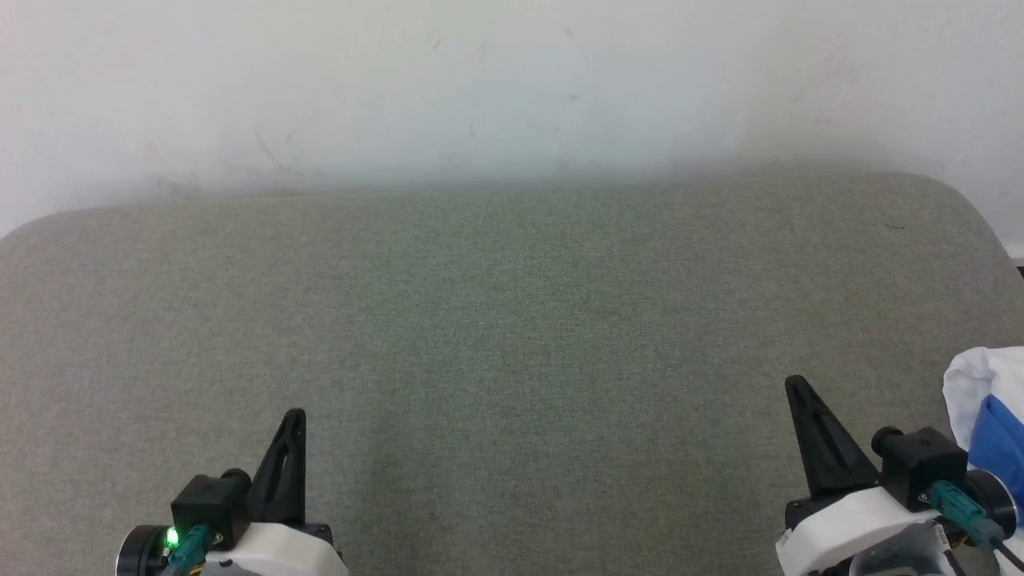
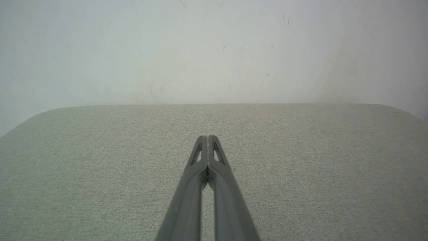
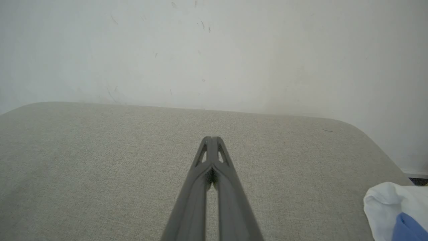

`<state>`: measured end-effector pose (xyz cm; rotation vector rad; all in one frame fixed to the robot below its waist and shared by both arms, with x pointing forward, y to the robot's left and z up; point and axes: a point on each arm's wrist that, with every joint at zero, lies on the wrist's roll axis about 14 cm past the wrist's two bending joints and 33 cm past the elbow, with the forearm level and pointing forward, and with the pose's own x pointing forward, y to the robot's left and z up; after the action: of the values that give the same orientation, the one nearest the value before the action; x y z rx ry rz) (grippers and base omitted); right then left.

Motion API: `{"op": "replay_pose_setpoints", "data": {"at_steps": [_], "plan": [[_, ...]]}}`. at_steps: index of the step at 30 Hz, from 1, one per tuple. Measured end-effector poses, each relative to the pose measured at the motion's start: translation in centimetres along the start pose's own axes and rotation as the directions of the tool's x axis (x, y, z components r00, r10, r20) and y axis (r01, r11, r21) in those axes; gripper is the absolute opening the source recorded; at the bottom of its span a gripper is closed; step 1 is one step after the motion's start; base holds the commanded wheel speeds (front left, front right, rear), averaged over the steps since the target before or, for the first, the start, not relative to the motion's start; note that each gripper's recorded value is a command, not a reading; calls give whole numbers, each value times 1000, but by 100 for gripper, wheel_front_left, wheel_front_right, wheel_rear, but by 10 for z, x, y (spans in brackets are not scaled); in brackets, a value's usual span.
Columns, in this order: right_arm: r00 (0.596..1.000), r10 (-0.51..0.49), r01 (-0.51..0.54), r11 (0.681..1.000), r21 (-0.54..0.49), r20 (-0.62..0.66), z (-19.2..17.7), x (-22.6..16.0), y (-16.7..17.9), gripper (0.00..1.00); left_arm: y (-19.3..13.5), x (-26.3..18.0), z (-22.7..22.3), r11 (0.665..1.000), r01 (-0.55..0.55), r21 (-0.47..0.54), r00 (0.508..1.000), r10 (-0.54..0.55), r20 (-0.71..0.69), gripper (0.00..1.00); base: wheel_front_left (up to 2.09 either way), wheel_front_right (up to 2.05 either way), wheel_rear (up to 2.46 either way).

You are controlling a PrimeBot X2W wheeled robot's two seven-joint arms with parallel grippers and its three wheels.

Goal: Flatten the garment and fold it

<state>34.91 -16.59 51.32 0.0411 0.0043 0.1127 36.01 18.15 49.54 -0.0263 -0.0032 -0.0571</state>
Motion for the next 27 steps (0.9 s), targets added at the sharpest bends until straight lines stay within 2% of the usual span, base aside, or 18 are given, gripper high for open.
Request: {"op": "replay_pose_setpoints", "data": {"at_steps": [27], "plan": [[1000, 6, -6, 1000, -28, -11, 2, 6, 1, 0, -2, 3, 8, 1000, -13, 22, 1000, 13, -5, 0, 0, 0, 0]]}}
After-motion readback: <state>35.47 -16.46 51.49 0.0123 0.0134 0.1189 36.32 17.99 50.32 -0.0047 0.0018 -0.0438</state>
